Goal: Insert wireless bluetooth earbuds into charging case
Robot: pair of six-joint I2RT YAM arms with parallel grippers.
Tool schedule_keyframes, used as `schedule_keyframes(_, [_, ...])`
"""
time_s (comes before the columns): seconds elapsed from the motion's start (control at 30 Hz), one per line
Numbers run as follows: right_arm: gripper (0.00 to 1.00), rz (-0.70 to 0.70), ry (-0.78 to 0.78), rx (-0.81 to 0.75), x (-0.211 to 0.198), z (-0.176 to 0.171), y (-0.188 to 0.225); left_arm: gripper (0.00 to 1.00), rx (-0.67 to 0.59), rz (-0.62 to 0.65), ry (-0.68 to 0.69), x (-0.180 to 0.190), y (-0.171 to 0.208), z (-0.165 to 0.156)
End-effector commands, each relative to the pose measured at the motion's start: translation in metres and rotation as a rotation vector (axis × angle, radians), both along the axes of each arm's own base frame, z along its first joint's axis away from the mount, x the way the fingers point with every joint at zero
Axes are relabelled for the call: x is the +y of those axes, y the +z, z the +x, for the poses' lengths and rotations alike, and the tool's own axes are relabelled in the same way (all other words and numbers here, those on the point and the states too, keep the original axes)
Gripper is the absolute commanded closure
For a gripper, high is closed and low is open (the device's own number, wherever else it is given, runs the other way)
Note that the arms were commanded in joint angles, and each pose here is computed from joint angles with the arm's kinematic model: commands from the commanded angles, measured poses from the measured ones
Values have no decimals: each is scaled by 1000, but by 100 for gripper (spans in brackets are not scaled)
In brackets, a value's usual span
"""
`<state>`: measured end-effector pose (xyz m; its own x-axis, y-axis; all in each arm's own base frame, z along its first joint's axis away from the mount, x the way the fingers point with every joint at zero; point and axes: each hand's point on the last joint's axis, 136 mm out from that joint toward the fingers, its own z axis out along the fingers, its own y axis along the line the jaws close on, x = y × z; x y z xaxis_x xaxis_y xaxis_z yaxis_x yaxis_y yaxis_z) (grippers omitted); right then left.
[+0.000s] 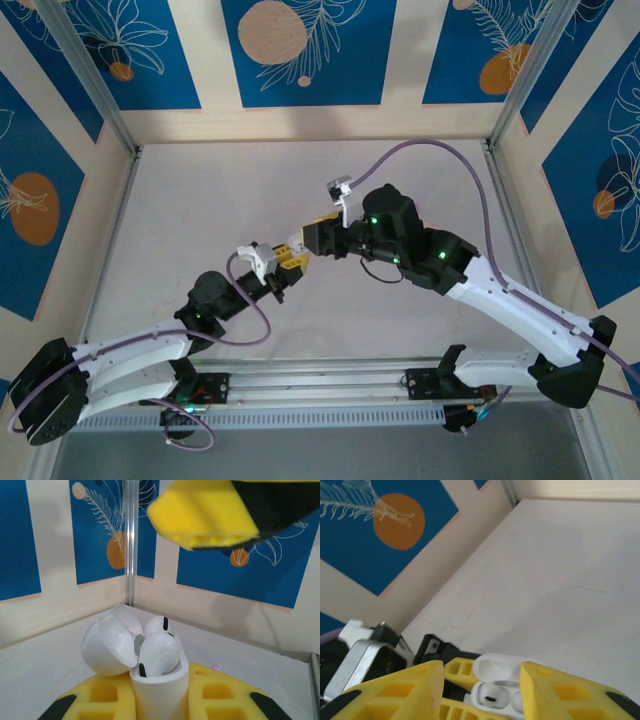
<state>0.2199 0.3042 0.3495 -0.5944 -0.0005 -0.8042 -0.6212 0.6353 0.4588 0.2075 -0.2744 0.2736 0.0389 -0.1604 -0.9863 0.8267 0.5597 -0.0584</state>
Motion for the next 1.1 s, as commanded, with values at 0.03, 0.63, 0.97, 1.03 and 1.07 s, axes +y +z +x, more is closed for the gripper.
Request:
schedule_keyframes(0.03, [54, 30, -139, 195, -33, 22, -27, 93, -47, 51, -77, -6, 1, -17])
schedule_keyframes(0.63, [49, -96, 91, 663, -11, 22, -91, 92, -45, 64, -147, -14, 6, -25])
schedule_keyframes(0.97, [53, -185, 157, 649, -8, 8, -99, 92, -38, 60, -105, -11, 7, -18])
schedule_keyframes(1.03, [54, -185, 144, 640, -13, 8, -98, 92, -35, 59, -96, -10, 7, -17])
schedule_keyframes(1.07, [54, -179, 145, 635, -14, 7, -96, 92, -33, 59, -91, -10, 6, -16])
